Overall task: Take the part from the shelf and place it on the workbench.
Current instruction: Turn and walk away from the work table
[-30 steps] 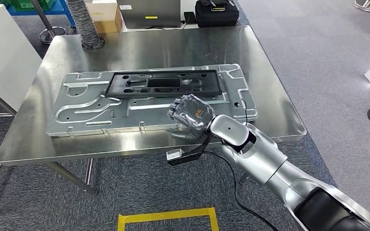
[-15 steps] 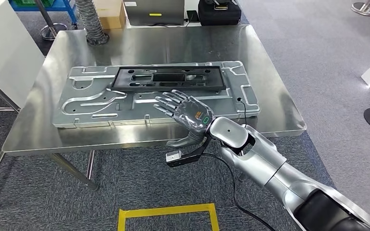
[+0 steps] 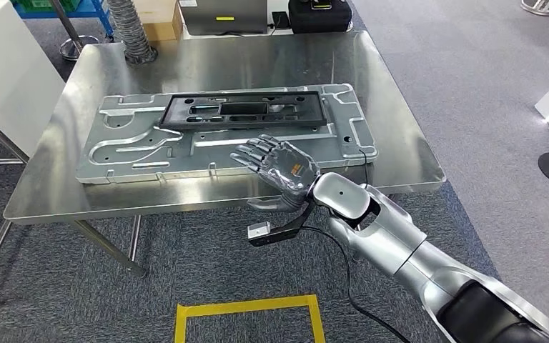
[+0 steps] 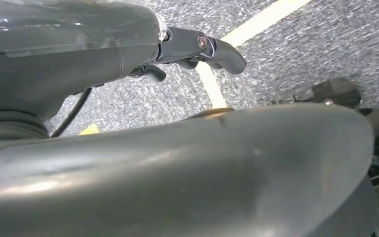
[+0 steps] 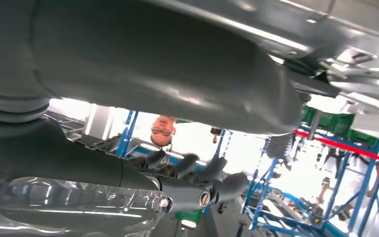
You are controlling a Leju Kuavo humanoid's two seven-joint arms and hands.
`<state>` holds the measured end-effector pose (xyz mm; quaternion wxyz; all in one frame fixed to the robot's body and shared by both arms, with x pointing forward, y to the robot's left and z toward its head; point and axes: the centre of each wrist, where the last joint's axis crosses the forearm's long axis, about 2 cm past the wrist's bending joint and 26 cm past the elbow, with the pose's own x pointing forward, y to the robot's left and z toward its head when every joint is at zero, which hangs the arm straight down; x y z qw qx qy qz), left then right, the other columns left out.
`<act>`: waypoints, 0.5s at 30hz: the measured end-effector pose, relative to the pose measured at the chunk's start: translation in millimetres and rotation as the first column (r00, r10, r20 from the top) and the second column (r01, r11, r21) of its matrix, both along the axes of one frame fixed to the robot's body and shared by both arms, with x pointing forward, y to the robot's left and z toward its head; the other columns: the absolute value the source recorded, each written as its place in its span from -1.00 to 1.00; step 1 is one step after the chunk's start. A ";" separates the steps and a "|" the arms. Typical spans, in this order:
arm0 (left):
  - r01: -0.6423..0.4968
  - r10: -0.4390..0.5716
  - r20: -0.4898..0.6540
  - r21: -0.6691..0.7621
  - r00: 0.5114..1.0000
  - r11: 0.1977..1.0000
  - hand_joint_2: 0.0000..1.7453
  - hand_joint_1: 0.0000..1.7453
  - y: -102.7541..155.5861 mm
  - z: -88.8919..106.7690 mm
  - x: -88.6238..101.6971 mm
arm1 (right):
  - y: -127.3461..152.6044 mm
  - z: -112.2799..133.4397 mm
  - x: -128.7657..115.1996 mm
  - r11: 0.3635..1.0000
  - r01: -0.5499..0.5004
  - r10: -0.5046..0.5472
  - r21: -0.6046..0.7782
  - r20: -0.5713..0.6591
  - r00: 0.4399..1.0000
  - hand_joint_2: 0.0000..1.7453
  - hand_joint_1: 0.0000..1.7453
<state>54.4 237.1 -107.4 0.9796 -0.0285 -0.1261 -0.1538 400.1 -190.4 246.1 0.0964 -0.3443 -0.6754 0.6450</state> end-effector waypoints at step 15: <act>0.002 -0.002 0.001 -0.001 1.000 1.000 -1.00 -1.00 1.8 -0.3 -0.6 | -3.8 -5.9 -2.1 1.000 0.005 -0.004 0.001 -0.010 1.000 -1.00 -1.00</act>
